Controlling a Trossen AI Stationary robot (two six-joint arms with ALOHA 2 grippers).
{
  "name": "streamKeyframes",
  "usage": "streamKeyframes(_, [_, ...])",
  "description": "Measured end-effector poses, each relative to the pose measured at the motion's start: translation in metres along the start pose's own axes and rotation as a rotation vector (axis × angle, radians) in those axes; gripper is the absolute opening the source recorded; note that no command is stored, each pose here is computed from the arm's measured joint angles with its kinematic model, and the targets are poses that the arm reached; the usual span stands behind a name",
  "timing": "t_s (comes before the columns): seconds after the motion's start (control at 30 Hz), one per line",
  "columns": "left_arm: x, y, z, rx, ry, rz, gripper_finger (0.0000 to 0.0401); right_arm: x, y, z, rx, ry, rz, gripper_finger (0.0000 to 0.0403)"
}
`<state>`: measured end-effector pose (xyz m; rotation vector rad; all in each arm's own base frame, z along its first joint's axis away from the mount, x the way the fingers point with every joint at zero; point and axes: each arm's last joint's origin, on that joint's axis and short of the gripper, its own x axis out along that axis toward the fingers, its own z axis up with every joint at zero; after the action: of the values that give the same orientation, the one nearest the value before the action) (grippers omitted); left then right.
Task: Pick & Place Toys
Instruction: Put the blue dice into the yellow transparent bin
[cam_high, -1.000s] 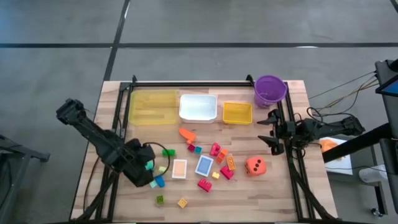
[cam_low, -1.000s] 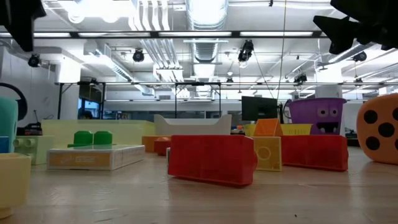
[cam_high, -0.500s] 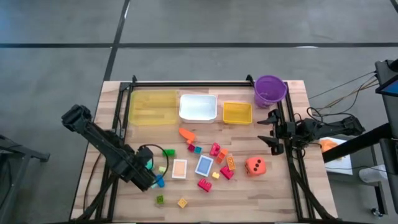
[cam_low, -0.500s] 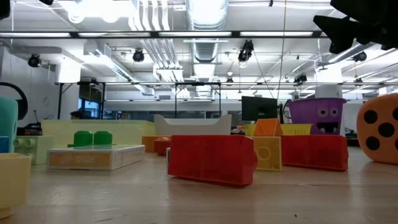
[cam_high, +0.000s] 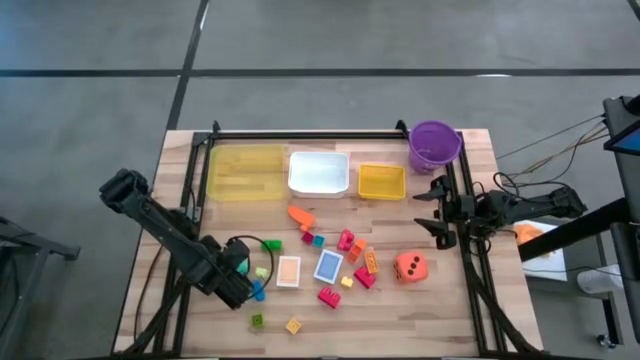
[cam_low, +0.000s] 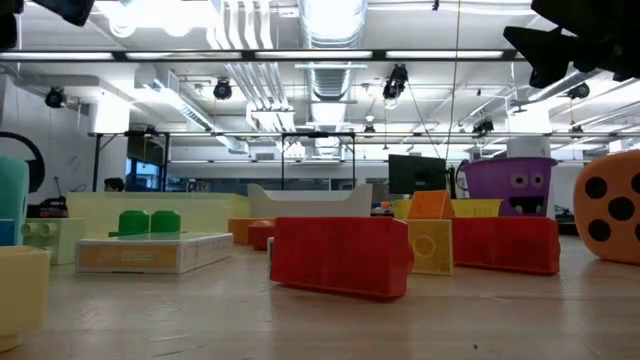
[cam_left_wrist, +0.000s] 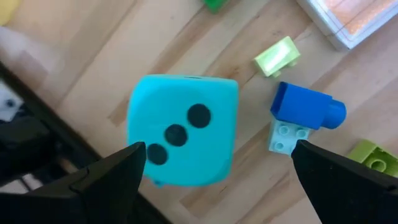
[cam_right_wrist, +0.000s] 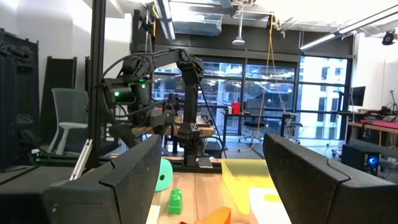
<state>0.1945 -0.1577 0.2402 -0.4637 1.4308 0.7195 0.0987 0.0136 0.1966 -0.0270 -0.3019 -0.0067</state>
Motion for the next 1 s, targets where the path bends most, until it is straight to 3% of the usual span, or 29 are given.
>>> streamKeyframes(0.47, [0.007,0.0,0.001,0.016,-0.012,0.035,0.0397,0.0,0.0,-0.002,0.0,0.015,0.001,0.028])
streamKeyframes(0.83, [0.008,0.0,0.001,-0.085,-0.011,0.054,0.0399,0.0,0.0,-0.002,0.0,0.015,0.002,0.028])
streamKeyframes(1.0, [0.02,-0.006,-0.001,-0.094,0.001,0.121,0.04,0.0,0.0,-0.002,-0.001,0.015,0.002,0.028])
